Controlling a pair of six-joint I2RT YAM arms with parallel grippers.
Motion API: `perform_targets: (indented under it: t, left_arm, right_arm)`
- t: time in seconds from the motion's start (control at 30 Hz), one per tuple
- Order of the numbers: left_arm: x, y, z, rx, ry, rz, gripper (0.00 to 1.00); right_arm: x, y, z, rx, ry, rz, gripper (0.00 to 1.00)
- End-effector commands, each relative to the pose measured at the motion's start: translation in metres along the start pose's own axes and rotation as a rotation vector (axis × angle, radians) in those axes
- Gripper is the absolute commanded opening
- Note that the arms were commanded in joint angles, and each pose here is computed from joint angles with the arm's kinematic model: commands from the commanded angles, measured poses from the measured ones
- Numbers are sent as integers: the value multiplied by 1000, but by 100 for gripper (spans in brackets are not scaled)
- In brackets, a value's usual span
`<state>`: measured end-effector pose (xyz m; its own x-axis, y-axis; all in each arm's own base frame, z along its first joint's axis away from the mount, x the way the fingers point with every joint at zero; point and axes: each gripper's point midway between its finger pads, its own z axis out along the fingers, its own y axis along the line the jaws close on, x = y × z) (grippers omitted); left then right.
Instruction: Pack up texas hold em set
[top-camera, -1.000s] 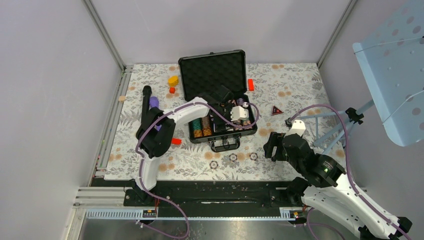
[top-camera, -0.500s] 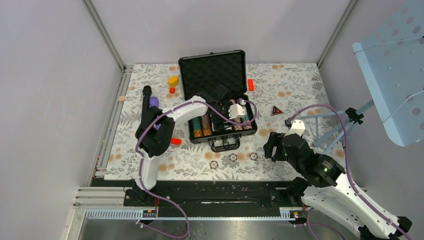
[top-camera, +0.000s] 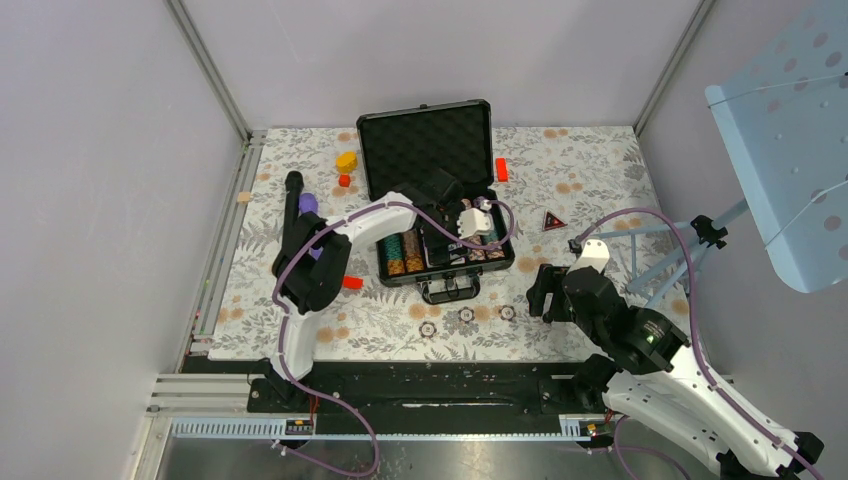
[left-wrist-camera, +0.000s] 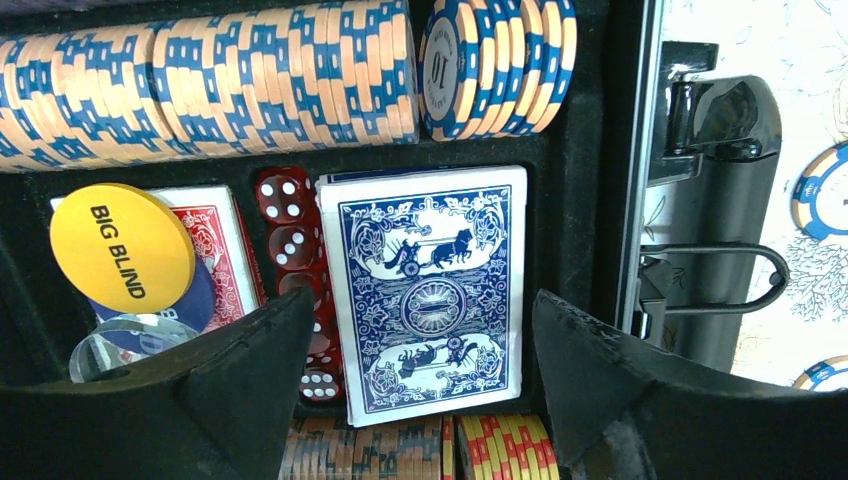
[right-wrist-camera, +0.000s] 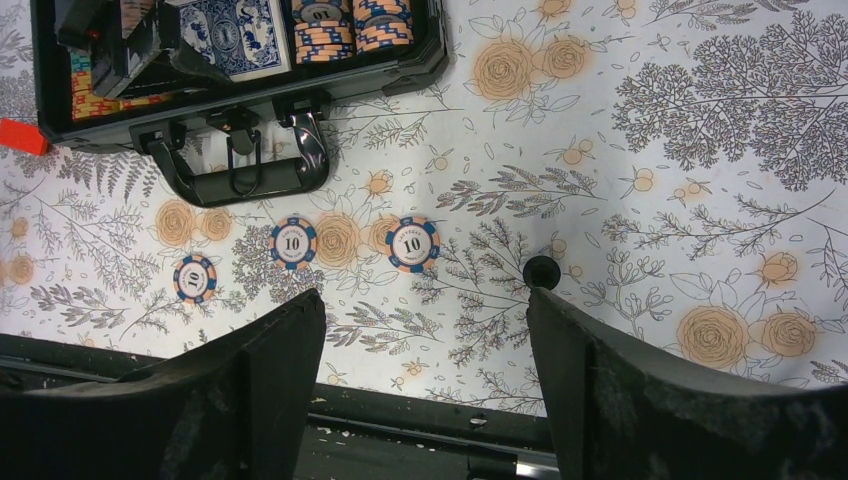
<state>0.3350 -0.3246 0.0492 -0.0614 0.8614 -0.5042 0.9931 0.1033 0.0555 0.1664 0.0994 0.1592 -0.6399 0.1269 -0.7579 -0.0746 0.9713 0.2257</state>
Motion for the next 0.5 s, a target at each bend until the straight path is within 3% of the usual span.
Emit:
perform_targets:
  t: [0.0, 0.2, 0.47]
  left_arm:
    - [-23, 5, -16, -12, -65, 10, 80]
    - [-42, 10, -45, -56, -105, -8, 87]
    - [-84, 17, -131, -227, -249, -95, 89]
  right_arm:
    - [-10, 0, -2, 10, -33, -8, 81]
    - [-14, -2, -4, 18, -50, -2, 80]
    - [-29, 2, -5, 16, -97, -21, 80]
